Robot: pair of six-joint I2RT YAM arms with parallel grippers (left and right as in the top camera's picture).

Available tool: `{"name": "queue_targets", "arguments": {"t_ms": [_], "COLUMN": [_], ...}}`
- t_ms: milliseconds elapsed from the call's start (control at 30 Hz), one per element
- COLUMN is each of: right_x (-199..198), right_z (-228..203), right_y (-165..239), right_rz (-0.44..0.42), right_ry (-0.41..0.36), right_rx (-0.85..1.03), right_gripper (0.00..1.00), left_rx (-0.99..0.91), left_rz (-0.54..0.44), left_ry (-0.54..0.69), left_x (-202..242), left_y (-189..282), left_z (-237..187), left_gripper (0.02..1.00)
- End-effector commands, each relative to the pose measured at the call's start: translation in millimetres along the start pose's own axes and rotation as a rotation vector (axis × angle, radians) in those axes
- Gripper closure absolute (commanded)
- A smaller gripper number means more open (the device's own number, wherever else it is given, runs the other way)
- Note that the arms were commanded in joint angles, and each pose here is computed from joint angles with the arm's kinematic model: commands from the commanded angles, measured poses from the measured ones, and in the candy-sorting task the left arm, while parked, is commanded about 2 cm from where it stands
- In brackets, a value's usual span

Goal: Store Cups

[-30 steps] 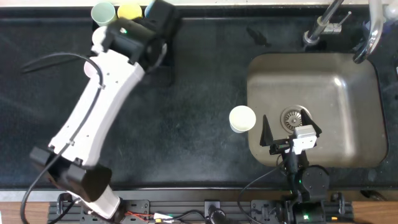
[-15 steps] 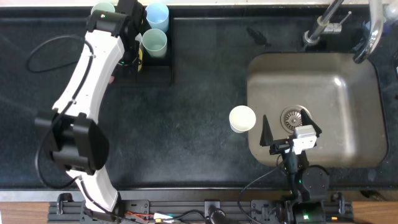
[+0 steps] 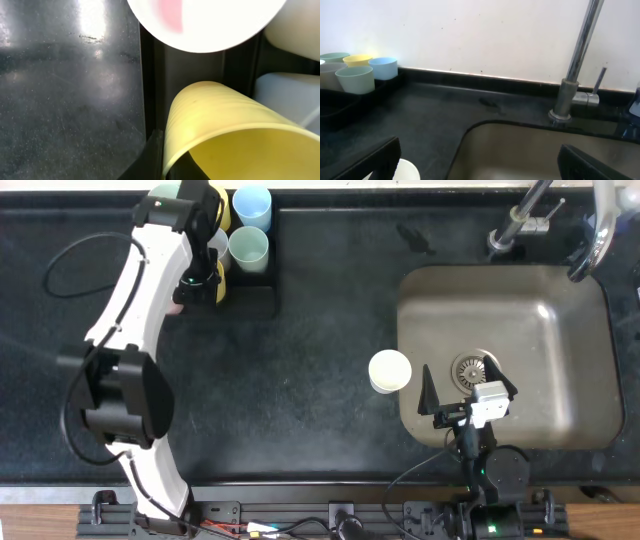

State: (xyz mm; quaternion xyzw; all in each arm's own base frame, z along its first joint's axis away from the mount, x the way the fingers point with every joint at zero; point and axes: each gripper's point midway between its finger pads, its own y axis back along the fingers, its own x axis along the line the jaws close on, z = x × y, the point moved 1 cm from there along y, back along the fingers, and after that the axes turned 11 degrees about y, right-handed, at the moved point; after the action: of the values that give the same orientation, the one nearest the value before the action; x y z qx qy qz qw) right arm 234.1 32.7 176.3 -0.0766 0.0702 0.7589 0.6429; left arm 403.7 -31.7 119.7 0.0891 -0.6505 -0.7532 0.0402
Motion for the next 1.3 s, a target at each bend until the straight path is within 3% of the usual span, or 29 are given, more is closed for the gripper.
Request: {"name": "queue_targets", "arguments": {"t_ms": [33,867,1133,1300], "right_x": [0.3,0.2,0.3,0.3], "right_z": [-3.0,-3.0,-3.0,-3.0], "right_y": [-0.2,-0.2,-0.2,-0.2], "right_rz": [0.0,-0.001,0.0,0.0], "right_ry": [0.006,0.006,0.006,0.006], "right_rx": [-0.002,-0.002,-0.002,-0.002], "right_gripper": [0.005,0.005,0.007,0.005], "left_rx": [0.01,-0.007,-0.025,-0.025], "left_rz": [0.029,0.078,0.071,0.037], "left_ry": [-0.029,-0.018,0.005,0.012], "left_x": [0.3,2.4,1.3,-5.4], "left_y": [-14.5,-40.1,-40.1,-37.8], "left_z": [-3.6,-1.3,1.5,1.0], "left_gripper": [0.982,0.954,0.735,0.494]}}
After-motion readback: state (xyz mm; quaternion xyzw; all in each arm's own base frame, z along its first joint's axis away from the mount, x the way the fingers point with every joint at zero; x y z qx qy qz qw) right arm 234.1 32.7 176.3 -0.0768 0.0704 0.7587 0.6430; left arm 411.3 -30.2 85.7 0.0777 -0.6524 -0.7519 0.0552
